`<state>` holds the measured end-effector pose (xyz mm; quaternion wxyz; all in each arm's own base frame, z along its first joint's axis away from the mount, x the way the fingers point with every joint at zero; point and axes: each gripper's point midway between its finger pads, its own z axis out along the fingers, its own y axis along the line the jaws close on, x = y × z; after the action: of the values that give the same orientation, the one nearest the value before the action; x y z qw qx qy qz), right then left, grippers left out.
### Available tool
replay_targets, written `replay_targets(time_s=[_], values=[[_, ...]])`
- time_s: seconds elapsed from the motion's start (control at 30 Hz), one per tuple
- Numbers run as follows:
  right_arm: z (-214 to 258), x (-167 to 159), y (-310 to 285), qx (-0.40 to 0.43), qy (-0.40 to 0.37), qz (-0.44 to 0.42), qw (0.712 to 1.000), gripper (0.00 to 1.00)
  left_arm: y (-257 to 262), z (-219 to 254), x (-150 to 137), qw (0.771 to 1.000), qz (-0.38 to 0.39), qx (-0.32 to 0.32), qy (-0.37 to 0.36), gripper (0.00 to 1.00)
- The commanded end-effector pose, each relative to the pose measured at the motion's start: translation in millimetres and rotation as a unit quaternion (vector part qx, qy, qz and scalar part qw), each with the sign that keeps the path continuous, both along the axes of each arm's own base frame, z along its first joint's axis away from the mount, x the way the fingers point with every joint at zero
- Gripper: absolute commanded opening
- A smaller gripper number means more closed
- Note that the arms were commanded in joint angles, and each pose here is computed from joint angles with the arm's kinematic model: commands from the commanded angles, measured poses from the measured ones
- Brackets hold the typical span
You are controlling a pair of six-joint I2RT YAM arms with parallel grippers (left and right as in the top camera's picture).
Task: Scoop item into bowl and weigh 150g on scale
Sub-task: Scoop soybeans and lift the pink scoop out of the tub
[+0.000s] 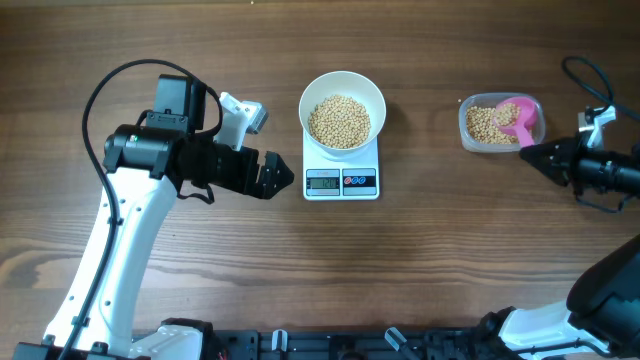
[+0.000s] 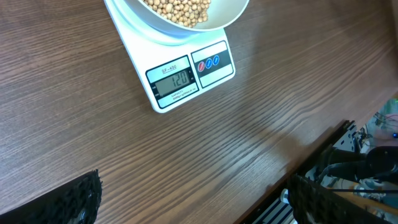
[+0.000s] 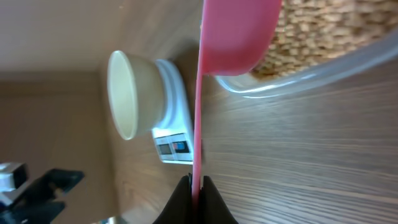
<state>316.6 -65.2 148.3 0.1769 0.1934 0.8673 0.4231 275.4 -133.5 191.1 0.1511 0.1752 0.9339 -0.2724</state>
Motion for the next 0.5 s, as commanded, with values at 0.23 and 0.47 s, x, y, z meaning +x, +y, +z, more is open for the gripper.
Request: replay_targets(time_s=[0.23,0.47], values=[[27,-1,22,0.077,-0.079,0.031,0.993,0.04,-4,3,-3,1.000,-0.005,-0.009,-0.001,1.00],[43,-6,35,0.111,-0.107,0.045,0.987,0.04,-4,3,-3,1.000,-0.005,-0.009,-0.001,1.00]])
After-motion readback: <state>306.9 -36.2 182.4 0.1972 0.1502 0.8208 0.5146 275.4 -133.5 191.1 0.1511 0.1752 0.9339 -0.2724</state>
